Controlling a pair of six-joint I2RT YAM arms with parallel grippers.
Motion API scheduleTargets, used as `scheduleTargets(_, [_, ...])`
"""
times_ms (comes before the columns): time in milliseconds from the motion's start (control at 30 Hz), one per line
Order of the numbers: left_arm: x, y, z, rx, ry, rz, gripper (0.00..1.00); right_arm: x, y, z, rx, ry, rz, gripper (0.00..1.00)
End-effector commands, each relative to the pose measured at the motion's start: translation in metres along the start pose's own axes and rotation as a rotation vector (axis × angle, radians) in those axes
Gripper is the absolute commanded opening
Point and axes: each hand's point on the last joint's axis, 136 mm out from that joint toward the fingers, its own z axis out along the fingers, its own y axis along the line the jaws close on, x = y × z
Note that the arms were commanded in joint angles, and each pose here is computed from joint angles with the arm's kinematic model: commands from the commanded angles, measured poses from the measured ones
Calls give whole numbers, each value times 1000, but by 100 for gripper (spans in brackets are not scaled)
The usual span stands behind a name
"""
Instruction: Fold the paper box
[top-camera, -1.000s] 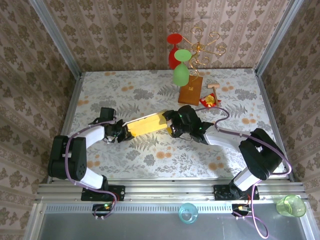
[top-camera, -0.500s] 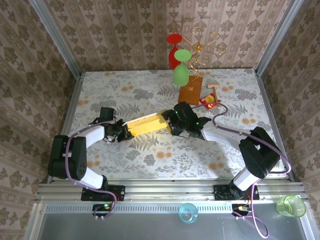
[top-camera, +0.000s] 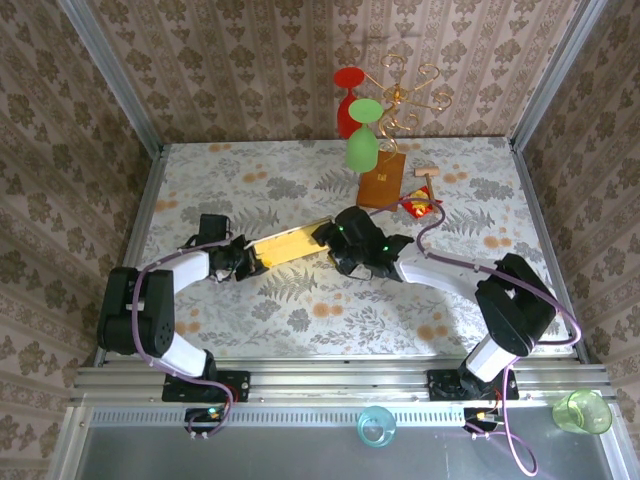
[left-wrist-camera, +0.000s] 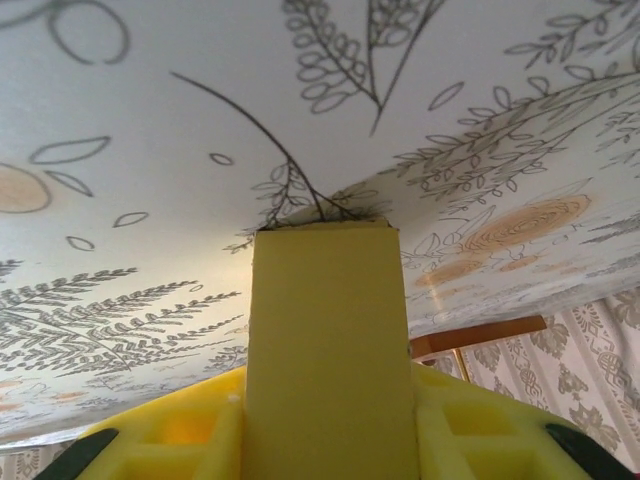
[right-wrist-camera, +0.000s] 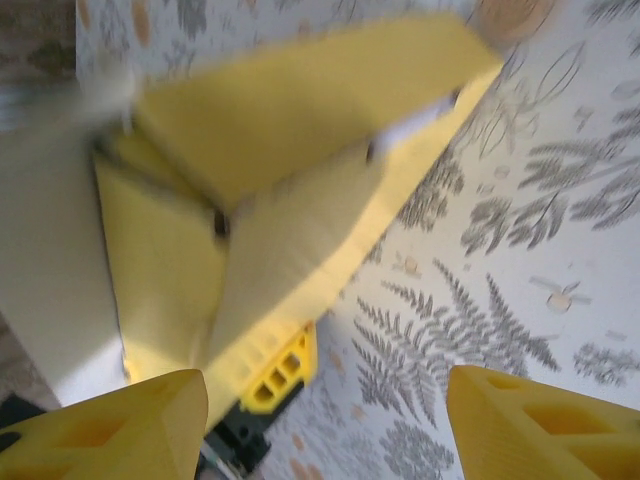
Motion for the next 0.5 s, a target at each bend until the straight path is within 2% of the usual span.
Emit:
scheduleTargets(0, [-29,11,9,-11,-105,-149,25,16,24,-4,-112,6,-92,66])
scheduleTargets(133, [-28,9,11,-19,-106,-152,25,33,37,10,-168,39,-143,69])
scheduleTargets(233, [-28,9,10,-21,-105,-159,24,18,35,6,-182,-20,-138,68])
scheduleTargets(367, [-28,9,3,-41,-117,-146,25,-24,38,-35,-120,-148,-302,63])
scheduleTargets(467, [-25,11,-3,-69,-117,-127,25,-56,39,-74,-28,-235,-549,61])
